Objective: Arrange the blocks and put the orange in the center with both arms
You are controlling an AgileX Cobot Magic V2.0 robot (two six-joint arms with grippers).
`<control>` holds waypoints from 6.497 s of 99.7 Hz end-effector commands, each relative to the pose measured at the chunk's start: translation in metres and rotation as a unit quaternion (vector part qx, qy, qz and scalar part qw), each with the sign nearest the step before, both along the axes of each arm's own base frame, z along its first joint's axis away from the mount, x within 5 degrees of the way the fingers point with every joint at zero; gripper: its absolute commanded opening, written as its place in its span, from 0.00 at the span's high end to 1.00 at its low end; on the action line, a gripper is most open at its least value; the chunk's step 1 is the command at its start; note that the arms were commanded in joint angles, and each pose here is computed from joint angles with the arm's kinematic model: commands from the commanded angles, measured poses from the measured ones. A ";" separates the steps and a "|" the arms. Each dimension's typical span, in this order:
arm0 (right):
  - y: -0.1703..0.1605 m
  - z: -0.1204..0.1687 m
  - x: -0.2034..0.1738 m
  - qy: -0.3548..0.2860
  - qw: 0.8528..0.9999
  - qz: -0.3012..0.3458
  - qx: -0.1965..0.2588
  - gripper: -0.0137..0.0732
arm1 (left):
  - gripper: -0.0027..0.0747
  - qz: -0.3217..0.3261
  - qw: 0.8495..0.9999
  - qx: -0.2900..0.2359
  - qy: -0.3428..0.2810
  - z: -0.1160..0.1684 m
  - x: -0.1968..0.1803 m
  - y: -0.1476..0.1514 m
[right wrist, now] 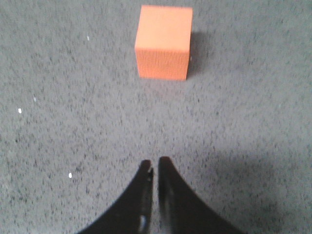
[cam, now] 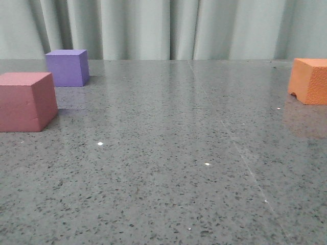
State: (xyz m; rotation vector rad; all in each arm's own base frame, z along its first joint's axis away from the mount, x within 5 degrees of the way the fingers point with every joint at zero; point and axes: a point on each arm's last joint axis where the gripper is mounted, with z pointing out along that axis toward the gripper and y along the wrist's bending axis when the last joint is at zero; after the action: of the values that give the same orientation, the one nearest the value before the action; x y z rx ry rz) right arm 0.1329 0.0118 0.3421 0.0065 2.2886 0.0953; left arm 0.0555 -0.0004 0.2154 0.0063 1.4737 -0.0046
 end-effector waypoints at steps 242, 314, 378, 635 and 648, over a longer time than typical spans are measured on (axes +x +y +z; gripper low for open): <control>-0.001 -0.051 0.220 0.091 0.995 -0.024 -0.013 0.44 | 0.99 -0.004 1.000 -0.005 -0.026 -0.010 -0.001 -0.001; 0.135 0.030 0.215 0.025 0.993 0.094 0.073 0.59 | 0.99 -0.004 1.000 -0.005 -0.026 -0.010 -0.001 -0.001; 0.271 -0.005 0.223 0.044 0.995 0.080 0.042 0.59 | 0.99 -0.004 1.000 -0.005 -0.026 -0.010 -0.001 -0.001; -0.006 0.007 -0.026 -0.126 0.990 -0.024 -0.053 0.08 | 0.99 -0.004 1.000 -0.005 -0.026 -0.010 -0.001 -0.001; -0.015 -0.002 -0.050 -0.142 0.988 -0.033 -0.046 0.08 | 0.99 -0.004 1.000 -0.005 -0.026 -0.010 -0.001 -0.001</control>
State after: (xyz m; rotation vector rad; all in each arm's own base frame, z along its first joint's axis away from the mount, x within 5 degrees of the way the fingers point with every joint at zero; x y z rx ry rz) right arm 0.0935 0.0012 0.3339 0.0183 2.0959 -0.0496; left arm 0.0555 -0.0004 0.2154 0.0063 1.4737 -0.0046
